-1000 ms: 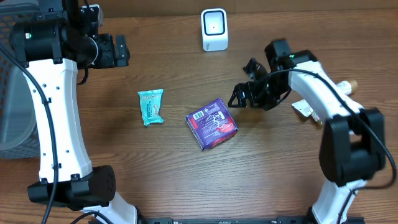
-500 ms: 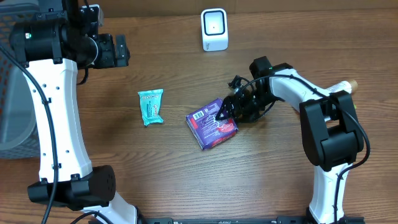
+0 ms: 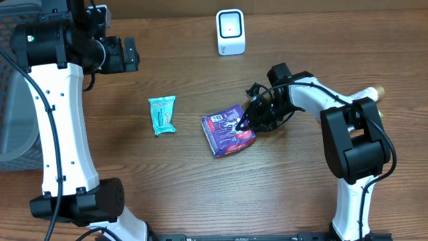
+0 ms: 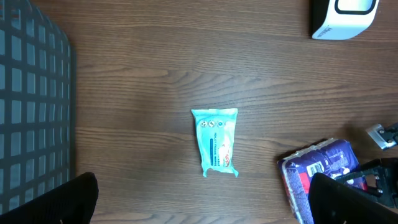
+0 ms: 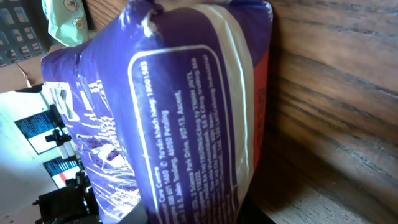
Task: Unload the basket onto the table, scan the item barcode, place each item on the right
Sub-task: 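Regrasp the red-purple pouch at its top edge and lift, then hold the pouch barcode up in front of the white scanner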
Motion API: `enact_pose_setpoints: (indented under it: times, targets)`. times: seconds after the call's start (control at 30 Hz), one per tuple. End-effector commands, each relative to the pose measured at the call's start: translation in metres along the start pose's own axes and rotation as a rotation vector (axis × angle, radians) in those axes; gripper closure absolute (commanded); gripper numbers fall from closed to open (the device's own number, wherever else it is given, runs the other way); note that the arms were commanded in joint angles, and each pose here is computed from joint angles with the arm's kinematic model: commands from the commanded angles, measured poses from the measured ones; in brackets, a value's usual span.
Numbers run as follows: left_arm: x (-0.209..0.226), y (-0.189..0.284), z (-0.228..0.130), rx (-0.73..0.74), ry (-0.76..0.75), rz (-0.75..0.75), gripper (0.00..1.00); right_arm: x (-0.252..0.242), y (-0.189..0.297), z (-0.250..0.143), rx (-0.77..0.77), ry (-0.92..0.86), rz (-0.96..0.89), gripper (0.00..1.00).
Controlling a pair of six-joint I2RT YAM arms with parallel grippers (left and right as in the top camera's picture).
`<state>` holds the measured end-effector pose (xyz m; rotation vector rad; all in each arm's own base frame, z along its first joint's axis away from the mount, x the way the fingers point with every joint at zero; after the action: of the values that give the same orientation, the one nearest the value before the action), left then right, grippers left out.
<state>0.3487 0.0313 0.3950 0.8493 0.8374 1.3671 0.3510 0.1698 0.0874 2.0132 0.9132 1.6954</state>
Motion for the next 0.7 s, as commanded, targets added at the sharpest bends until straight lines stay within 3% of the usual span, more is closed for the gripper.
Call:
enact_pose_setpoints:
  times: [0.0, 0.07, 0.23, 0.33, 0.67]
  targets:
    - [-0.001, -0.003, 0.002, 0.004, 0.002, -0.002, 0.00, 0.008, 0.009, 0.007, -0.021, 0.008, 0.009, 0.81]
    - [-0.001, -0.003, 0.002, 0.004, 0.002, -0.002, 0.00, 0.018, 0.019, 0.008, -0.037, 0.024, 0.013, 0.88]
    - [-0.001, -0.003, 0.002, 0.004, 0.002, -0.002, 0.01, 0.058, 0.051, 0.007, -0.130, 0.138, 0.032, 0.88]
    - [-0.001, -0.003, 0.001, 0.004, 0.002, -0.002, 0.00, 0.085, 0.075, -0.001, -0.203, 0.209, 0.028, 0.94]
    - [-0.001, -0.003, 0.002, 0.004, 0.002, -0.002, 0.00, 0.151, 0.159, -0.058, -0.584, 0.238, -0.145, 0.96]
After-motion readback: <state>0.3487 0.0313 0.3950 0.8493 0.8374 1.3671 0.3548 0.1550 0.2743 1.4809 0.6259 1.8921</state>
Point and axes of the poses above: each gripper's point midway between its finger pads, its own y axis back along the fingers, its own x axis along the line the jaws close on, z = x × y, the point moved 10 cm from there along y, back along the fingers, and after that the axes turned 8 degrees about -y, right-handed, at the moved point
